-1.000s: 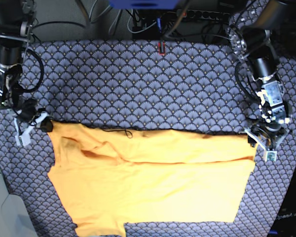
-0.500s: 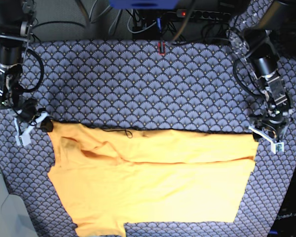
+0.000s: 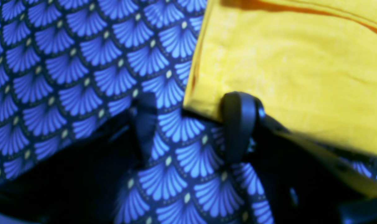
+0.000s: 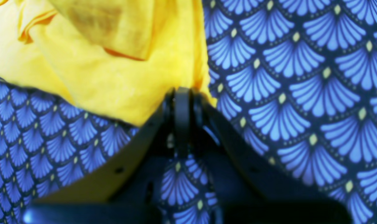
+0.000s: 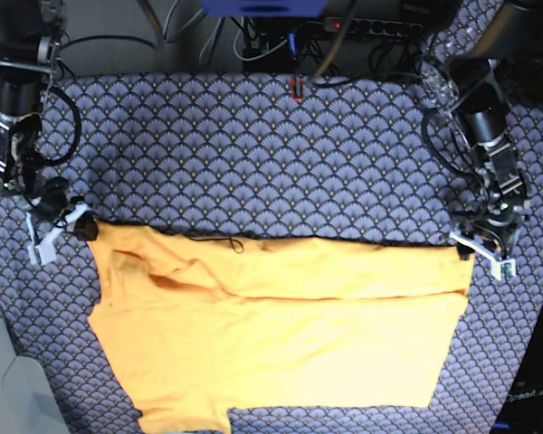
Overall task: Fold the T-shirt properly
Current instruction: 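Release the fabric and reposition both grippers at the shirt's edge corners, then grasp the edge corners and pull the shirt toward the robot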
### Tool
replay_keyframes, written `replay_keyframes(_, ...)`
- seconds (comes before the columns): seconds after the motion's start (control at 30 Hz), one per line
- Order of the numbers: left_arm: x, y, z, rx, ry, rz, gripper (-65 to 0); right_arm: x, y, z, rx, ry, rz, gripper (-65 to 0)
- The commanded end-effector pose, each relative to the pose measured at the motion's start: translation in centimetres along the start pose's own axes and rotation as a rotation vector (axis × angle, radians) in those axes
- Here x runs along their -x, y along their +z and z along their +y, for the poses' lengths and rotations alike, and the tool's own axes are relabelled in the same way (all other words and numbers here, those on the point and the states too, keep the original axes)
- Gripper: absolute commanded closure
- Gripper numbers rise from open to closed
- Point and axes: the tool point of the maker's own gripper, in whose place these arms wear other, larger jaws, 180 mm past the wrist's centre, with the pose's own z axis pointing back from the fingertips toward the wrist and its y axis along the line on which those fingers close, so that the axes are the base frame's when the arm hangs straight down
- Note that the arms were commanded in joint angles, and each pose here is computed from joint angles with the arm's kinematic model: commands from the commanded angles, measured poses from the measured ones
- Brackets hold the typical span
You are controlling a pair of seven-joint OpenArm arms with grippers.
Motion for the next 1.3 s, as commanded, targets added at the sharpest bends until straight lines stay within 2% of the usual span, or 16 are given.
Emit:
replay_keyframes(0.0,-1.6,-0.1,0.1,-0.002,-0.011,-0.024,-33.5,0.4,0.3,-0.5,0.013,0.029,0.051,-0.1)
replay_keyframes(0.17,-2.5,-0.2,-0.1,0.002,-0.009,-0.037,-33.0,1.2,0.4,-0.5,0.014,0.025,0.064,0.0)
replay_keyframes(0.2,-2.5,-0.3,-0.2,0.005,-0.008,-0.036,-31.3,1.3,0.5,-0.5,0.014,0.025,0.066,0.0)
replay_keyframes(0.27,-2.3,-0.4,-0.8,0.015,-0.005,-0.033,-22.1,1.5,0.5,-0.5,0.015,0.025,0.069,0.0)
replay_keyframes(0.37,-2.1,-0.4,-1.2,0.018,-0.008,-0.022,-3.3,2.3,0.7,-0.6,0.017,0.022,0.083,0.0)
replay_keyframes(0.4,-2.0,-0.5,-1.3,0.02,-0.01,-0.02,0.0,2.5,0.7,-0.6,0.017,0.021,0.086,0.0)
replay_keyframes(0.6,-1.6,-0.3,-1.1,0.02,-0.017,-0.003,0.0,3.2,1.4,-0.5,0.019,0.038,0.089,0.0)
replay_keyframes(0.7,-0.1,0.0,-0.4,0.011,-0.02,0.053,0.0,3.1,2.6,0.8,0.008,0.114,0.075,0.0)
replay_keyframes(0.87,0.4,1.2,0.6,-0.02,-0.046,0.044,0.0,2.7,4.3,3.2,-0.019,0.212,0.043,0.0)
replay_keyframes(0.93,0.0,2.0,1.3,-0.044,-0.072,0.03,0.0,2.9,4.5,3.7,-0.026,0.221,0.041,0.0)
replay_keyframes(1.13,0.3,4.3,3.3,-0.109,-0.124,0.075,0.0,3.6,4.8,3.7,-0.026,0.222,0.055,0.0)
replay_keyframes(1.27,1.1,5.3,4.3,-0.136,-0.152,0.101,0.0,3.9,6.0,1.9,0.025,0.19,0.052,0.0)
